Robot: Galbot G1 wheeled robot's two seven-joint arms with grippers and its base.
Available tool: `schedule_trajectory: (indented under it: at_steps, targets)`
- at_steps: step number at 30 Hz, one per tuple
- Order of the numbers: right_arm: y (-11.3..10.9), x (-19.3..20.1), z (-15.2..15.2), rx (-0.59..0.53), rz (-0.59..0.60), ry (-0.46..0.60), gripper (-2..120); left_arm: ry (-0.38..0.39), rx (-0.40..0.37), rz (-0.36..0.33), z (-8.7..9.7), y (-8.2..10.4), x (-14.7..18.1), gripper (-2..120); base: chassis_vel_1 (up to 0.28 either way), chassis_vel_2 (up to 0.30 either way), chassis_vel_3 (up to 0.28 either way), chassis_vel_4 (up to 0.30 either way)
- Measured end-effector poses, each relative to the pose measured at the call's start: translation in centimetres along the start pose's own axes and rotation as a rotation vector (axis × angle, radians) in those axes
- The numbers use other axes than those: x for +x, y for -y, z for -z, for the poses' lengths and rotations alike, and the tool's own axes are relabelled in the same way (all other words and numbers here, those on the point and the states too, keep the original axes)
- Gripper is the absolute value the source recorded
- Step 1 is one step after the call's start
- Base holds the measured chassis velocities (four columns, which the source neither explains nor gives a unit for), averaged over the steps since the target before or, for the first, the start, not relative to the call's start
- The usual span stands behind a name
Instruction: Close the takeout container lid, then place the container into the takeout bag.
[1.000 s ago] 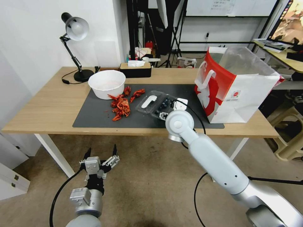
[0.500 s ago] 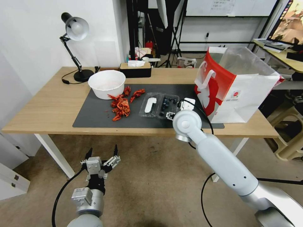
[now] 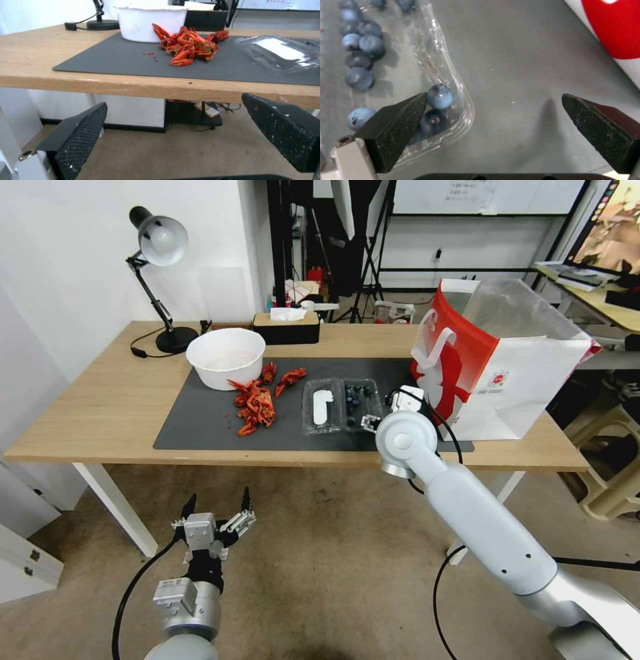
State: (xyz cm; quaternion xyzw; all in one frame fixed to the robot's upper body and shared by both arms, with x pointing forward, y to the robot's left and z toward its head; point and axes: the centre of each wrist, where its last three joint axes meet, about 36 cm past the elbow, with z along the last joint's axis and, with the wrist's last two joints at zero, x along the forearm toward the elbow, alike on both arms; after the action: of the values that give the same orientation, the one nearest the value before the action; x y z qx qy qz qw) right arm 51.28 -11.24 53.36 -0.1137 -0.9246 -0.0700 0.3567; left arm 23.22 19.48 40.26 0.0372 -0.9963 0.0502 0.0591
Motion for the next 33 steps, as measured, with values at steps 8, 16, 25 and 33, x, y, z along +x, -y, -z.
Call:
schedule_trajectory:
  at_steps: [8,16,25,33]
  targets:
    - [0.9,-0.3,0.3,-0.008,-0.015,0.005,100,0.0,-0.001,-0.002,-0.2,0.1,0.0,100,0.0,0.0,0.0,0.0]
    - [1.8,-0.6,0.6,-0.018,-0.026,0.009,100,0.002,-0.001,-0.004,-0.2,0.1,0.1,100,0.0,0.0,0.0,0.0]
    - [3.3,1.6,0.3,-0.037,0.11,0.126,100,0.005,-0.002,-0.004,-0.1,0.2,0.2,100,0.0,0.0,0.0,0.0]
    - [11.1,2.4,-6.8,0.123,0.352,0.701,100,0.022,0.013,-0.011,0.5,0.3,0.6,100,0.0,0.0,0.0,0.0]
